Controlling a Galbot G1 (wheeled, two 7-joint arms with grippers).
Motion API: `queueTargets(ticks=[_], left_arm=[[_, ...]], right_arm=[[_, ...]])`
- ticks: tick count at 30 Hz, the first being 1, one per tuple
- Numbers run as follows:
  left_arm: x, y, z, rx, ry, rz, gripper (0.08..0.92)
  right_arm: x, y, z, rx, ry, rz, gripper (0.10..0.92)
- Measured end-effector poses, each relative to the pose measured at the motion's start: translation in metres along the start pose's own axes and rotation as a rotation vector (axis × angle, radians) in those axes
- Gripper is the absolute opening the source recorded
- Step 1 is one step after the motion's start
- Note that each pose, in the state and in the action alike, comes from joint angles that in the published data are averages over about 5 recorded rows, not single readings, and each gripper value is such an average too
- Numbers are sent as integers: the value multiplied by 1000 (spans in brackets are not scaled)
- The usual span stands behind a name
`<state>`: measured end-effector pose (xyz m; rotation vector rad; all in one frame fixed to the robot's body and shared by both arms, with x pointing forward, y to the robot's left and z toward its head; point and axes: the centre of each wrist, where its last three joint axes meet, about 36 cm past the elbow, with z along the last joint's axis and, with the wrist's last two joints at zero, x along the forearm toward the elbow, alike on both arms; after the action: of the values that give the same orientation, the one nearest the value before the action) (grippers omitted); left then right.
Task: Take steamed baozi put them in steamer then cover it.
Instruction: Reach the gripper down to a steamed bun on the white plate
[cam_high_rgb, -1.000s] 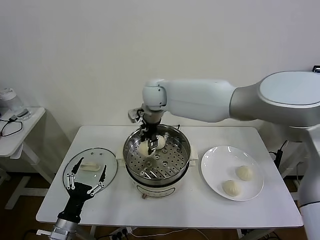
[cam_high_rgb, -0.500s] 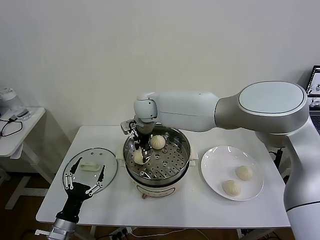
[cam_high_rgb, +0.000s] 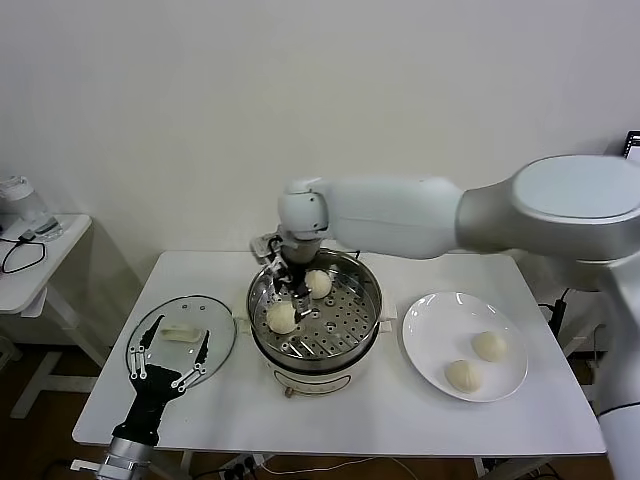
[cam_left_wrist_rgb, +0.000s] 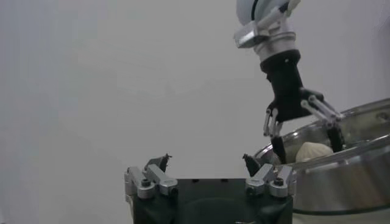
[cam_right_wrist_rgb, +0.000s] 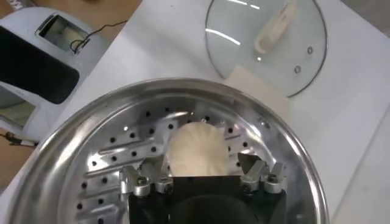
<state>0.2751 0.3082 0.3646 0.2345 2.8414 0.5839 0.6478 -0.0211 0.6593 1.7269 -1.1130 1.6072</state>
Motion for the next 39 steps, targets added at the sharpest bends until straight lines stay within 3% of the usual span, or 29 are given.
queueTargets(ticks=[8,14,25,39], left_arm=[[0,-2,-1,-4,2,8,823],[0,-3,-1,-5,2,10,823],[0,-3,0,-9,9,7,823],[2,0,3,-16,17,3,823]], right_arm=[[67,47,108,-88,43,18,823],[78,102,193,-190,72,-1,823],[8,184,271,-306,42,-106,823],[-72,227,297,-361,28,-168,823]])
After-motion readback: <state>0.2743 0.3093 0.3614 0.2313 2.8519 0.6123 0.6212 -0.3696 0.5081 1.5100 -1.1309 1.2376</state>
